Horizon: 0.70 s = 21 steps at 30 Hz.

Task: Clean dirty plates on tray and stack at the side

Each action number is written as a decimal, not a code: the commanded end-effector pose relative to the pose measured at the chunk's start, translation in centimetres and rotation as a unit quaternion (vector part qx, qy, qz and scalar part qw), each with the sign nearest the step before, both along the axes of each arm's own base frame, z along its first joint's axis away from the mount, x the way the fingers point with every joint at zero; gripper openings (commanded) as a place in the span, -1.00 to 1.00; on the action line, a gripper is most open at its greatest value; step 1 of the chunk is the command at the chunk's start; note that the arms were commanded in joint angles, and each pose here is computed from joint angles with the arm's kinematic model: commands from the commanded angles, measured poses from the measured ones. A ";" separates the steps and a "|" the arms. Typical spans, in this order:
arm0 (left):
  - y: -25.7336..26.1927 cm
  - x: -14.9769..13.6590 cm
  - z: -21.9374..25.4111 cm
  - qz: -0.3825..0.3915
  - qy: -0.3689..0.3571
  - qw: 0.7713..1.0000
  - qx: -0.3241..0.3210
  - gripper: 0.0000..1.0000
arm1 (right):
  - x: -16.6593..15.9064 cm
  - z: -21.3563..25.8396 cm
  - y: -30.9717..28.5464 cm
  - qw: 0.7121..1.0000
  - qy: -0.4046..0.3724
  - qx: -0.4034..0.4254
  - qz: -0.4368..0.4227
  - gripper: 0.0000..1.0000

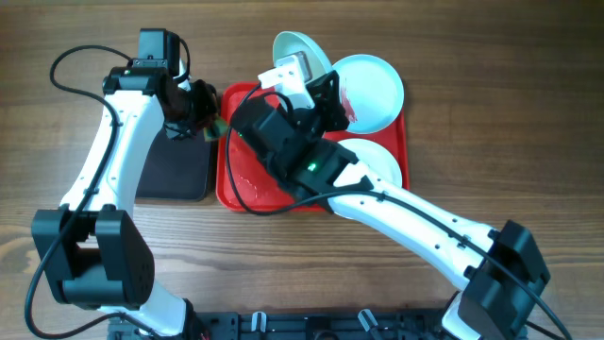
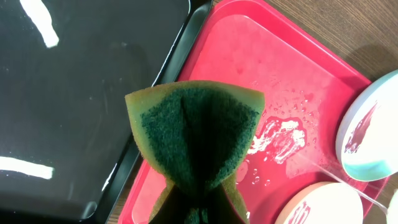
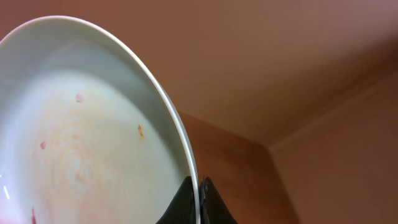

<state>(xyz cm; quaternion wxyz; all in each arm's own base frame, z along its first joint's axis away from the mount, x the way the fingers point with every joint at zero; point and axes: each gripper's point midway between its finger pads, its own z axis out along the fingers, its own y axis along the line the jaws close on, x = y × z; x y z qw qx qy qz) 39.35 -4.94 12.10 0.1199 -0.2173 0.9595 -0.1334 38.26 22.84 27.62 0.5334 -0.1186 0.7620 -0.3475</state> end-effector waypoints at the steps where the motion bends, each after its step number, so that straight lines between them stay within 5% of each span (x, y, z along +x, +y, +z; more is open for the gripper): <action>1: -0.2 0.3 1.1 -0.010 -0.016 1.000 -0.005 -0.92 | -1.0 2.5 -0.3 0.999 -0.016 -0.037 -0.011 -0.91; 11: -0.2 0.3 1.1 -0.010 -0.016 1.000 -0.005 -0.92 | -1.8 3.3 -0.3 0.998 -0.046 -0.025 -0.032 -0.91; 16: -0.2 0.3 1.1 -0.010 -0.016 1.000 -0.005 -0.92 | -1.5 -4.6 3.4 0.981 0.106 0.134 0.088 -0.91; 21: -0.2 0.3 1.1 -0.010 -0.016 1.000 -0.005 -0.92 | -1.0 -11.7 3.3 0.909 0.264 0.315 0.071 -0.91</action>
